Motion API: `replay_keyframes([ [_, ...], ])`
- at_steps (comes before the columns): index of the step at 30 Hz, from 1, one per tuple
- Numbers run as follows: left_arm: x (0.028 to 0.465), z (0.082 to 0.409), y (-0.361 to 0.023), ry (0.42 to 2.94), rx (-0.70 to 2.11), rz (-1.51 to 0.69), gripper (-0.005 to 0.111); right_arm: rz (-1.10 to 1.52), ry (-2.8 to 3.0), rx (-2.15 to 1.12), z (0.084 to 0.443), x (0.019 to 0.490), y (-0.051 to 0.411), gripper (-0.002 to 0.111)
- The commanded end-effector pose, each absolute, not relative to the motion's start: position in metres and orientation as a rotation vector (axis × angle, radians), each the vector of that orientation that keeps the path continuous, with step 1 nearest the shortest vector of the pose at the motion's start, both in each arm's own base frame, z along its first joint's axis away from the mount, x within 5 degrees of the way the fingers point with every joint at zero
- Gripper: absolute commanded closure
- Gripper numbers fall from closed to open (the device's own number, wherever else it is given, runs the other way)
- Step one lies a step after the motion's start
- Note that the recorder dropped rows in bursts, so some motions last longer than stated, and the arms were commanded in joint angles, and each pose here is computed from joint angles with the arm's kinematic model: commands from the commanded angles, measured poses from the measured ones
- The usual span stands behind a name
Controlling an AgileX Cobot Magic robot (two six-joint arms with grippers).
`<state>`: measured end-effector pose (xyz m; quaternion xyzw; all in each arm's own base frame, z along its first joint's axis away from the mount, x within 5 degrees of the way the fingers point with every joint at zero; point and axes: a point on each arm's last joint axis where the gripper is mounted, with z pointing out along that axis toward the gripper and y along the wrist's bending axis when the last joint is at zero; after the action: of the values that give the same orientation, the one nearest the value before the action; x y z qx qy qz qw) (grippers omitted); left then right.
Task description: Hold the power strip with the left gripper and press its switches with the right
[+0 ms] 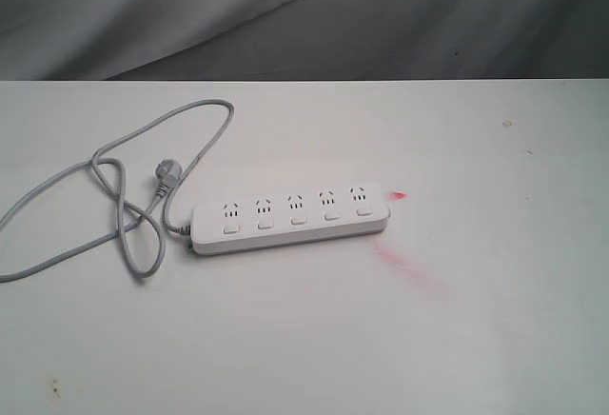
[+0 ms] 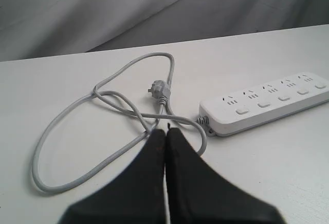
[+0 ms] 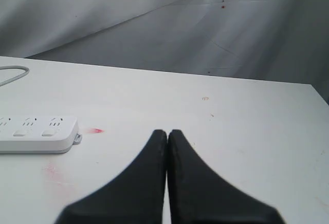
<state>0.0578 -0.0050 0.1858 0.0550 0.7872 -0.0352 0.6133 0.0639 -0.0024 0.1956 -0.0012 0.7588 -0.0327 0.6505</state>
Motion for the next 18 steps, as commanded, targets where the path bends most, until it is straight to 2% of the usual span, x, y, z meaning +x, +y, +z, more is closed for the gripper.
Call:
replay_keyframes([
  [1, 0.058, 0.185, -0.006, 1.807, 0.125, -0.096, 0.106, -0.087, 1.715, 0.001, 0.196, 0.064, -0.003, 0.108],
  [8, 0.058, 0.188, -0.005, 1.769, 0.172, -0.046, 0.106, -0.087, 1.715, 0.001, 0.196, 0.064, -0.003, 0.108],
  [18, 0.058, 0.216, -0.014, 1.454, 0.208, -0.141, 0.106, -0.087, 1.715, 0.001, 0.196, 0.064, -0.003, 0.108],
])
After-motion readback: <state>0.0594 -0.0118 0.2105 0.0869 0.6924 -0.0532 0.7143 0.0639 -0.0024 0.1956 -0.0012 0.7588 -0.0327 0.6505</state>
